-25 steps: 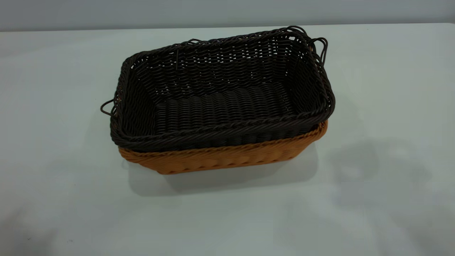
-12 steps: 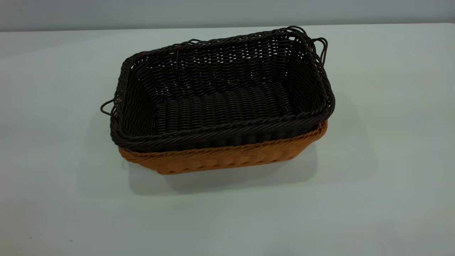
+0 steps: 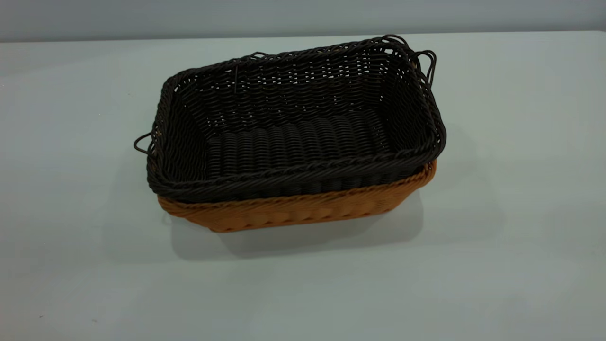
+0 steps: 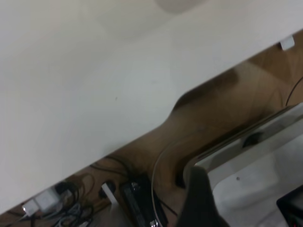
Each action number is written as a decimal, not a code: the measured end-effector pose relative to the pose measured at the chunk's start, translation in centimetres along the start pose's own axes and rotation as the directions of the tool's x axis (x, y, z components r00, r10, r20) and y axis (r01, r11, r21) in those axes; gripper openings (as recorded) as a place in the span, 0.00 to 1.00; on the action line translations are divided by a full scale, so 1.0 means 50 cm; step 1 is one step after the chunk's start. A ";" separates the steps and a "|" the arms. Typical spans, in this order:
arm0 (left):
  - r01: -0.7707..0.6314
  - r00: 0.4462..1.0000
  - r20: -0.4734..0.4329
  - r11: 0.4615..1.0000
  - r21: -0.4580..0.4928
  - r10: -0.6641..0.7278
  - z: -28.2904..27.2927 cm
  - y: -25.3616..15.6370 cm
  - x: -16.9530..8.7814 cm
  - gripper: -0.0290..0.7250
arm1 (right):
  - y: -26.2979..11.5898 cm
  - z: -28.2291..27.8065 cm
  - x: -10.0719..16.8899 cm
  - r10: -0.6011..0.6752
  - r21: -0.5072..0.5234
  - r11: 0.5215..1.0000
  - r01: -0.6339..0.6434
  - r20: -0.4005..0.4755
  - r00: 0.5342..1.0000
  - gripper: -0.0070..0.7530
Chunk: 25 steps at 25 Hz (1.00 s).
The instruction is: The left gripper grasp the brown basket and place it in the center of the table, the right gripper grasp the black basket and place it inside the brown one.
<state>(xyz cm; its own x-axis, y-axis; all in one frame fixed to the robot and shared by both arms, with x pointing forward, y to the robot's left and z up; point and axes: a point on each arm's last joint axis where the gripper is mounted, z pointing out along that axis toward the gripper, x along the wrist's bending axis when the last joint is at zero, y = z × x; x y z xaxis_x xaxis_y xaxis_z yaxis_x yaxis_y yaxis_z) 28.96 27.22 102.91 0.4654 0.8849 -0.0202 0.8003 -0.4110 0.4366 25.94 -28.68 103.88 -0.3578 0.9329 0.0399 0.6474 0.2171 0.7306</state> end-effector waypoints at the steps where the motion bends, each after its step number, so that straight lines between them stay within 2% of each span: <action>1: 0.000 1.000 0.000 1.000 0.005 0.000 0.002 -0.004 0.000 0.70 | -0.002 -0.004 0.000 -0.001 -0.017 1.000 0.001 0.001 1.000 0.75; 6: -0.002 1.000 0.000 1.000 0.000 0.002 0.001 -0.009 0.000 0.70 | -0.011 -0.015 0.000 -0.003 -0.067 0.998 0.003 0.000 1.000 0.75; 14: -0.002 1.000 0.001 1.000 -0.016 0.002 -0.002 -0.012 0.001 0.70 | -0.012 -0.016 0.000 0.000 -0.073 0.997 0.000 0.004 1.000 0.75; 17: 0.015 1.000 -0.005 1.000 -0.016 -0.015 -0.002 -0.012 0.002 0.70 | -0.012 -0.017 -0.002 0.057 -0.081 0.995 -0.052 0.064 0.996 0.75; 21: 0.144 0.987 -0.066 0.989 -0.024 -0.145 -0.002 -0.013 0.017 0.70 | -0.020 -0.026 -0.003 0.171 -0.148 0.978 -0.145 0.185 0.968 0.75; 25: 0.273 0.952 -0.131 0.960 -0.056 -0.278 -0.007 -0.019 0.031 0.70 | -0.036 -0.043 0.005 0.200 -0.237 0.960 -0.147 0.218 0.955 0.75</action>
<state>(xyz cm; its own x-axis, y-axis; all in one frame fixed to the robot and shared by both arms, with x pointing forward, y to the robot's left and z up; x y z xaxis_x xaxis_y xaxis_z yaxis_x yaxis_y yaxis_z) 28.80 29.07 102.79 0.1709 0.9850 -0.0231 0.8745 -0.1408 0.4641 23.24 -29.47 104.04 -0.0661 0.9972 0.0355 0.5146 0.0036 0.8574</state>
